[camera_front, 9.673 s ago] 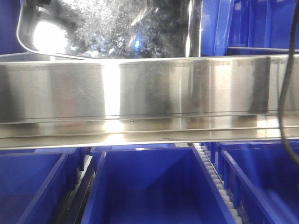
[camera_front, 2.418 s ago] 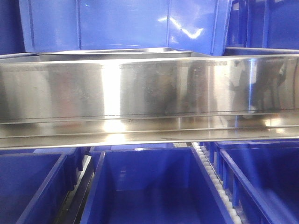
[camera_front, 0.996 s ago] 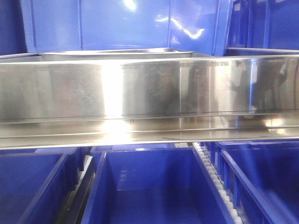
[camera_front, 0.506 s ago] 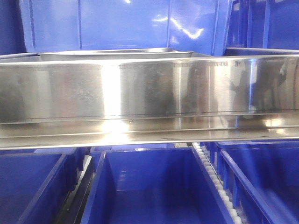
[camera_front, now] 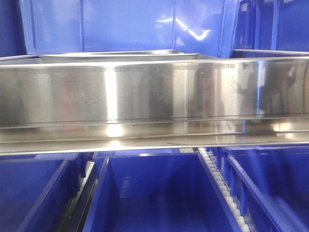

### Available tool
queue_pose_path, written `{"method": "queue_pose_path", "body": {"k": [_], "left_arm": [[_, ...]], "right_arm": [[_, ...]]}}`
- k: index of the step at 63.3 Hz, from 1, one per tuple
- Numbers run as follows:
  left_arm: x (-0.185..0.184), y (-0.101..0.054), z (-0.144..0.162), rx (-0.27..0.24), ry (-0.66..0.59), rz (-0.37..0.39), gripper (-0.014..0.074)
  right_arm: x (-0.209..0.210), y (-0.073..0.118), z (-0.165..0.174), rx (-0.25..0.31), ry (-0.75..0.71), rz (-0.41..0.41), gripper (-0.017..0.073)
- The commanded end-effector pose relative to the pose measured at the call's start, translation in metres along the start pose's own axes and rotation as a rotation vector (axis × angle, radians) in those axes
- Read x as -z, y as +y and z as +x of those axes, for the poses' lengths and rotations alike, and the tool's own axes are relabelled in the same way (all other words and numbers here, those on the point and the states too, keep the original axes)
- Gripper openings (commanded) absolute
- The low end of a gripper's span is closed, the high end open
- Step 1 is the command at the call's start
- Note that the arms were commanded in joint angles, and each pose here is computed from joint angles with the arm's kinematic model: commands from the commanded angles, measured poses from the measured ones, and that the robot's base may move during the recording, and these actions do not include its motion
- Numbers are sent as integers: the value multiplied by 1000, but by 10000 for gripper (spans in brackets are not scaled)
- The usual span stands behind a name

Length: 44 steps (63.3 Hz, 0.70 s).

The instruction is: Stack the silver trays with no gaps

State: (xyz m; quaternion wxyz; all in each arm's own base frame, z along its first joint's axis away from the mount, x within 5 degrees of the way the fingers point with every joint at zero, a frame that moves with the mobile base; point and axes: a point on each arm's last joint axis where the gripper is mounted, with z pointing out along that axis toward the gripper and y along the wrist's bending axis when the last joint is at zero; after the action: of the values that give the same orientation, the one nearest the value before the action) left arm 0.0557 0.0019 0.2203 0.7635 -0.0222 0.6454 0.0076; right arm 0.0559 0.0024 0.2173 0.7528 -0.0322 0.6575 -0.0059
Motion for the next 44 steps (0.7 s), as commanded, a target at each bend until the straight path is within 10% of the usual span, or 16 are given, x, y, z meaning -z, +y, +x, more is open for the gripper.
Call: {"method": "queue_pose_path", "body": {"k": [1,44], "left_arm": [[1,-1,0,-40,3,23,-9],[1,-3,0,-36,3,48,-9]], "right_arm": [[0,0,-3,8,-32,6,-79],[0,0,-3,8,-34,6,-79]]}}
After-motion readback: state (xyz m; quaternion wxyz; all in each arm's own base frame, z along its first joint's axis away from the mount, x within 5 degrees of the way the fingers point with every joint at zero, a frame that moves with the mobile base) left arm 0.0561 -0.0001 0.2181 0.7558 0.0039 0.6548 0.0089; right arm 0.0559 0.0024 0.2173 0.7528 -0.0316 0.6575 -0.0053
